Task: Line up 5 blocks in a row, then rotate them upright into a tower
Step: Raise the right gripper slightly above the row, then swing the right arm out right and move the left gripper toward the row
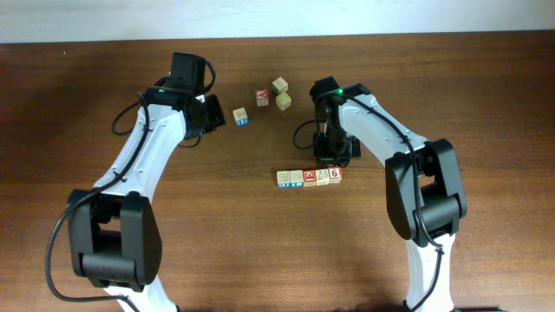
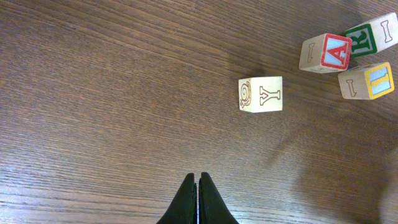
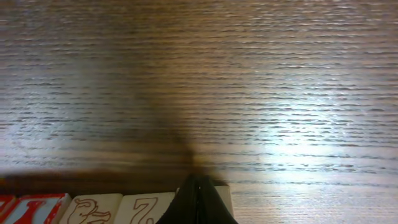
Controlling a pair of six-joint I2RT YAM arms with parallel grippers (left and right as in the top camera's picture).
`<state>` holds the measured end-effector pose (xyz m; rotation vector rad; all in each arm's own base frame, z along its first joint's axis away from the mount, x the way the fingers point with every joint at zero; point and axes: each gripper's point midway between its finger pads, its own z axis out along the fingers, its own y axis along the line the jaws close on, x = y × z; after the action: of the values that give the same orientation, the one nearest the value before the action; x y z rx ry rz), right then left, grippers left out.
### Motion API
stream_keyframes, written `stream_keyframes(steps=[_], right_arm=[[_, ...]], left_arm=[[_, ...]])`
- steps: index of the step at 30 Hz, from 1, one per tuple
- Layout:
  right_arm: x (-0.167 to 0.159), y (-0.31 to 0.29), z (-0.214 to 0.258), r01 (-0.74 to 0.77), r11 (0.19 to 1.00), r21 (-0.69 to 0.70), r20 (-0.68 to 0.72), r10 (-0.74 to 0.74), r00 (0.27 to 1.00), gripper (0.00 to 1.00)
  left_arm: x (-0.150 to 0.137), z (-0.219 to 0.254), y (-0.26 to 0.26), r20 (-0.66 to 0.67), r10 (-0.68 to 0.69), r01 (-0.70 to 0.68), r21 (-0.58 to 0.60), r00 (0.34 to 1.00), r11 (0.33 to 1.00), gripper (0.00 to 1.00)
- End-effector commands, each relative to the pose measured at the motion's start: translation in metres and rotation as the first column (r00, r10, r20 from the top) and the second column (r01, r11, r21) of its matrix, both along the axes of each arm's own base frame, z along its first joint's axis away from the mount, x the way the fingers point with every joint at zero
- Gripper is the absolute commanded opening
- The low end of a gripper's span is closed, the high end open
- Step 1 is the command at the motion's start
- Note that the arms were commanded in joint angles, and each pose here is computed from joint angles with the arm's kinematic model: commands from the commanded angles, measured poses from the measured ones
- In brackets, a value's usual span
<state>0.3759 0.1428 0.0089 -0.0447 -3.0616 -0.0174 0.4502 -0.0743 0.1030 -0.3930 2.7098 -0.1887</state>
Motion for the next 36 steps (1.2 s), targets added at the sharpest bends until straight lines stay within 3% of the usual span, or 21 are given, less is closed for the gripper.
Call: stream_keyframes(steps=[1,27,32,36], right_arm=[[-0.001,0.004,0.008,-0.026,0.999,0.028,0.012,0.026,1.000,0.04],[-0.002,0.004,0.008,-0.030,0.999,0.025,0.008,0.030,1.000,0.04],[0.029,-0.003,0.027,0.008,0.999,0.052,0.096,-0.013,0.995,0.05],[0.066,-0.023,0.097,0.036,0.995,0.092,0.208,-0.055,0.977,0.05]], left_arm=[[0.005,-0.001,0.000,0.004,0.011,-0.011,0.006,1.000,1.000,0.03],[0.004,-0.001,0.000,0.004,0.011,-0.011,0.006,1.000,1.000,0.03],[0.006,0.000,0.000,0.010,0.011,-0.011,0.005,1.000,1.000,0.03],[0.002,-0.002,0.001,-0.009,0.010,-0.009,0.007,1.000,1.000,0.02]])
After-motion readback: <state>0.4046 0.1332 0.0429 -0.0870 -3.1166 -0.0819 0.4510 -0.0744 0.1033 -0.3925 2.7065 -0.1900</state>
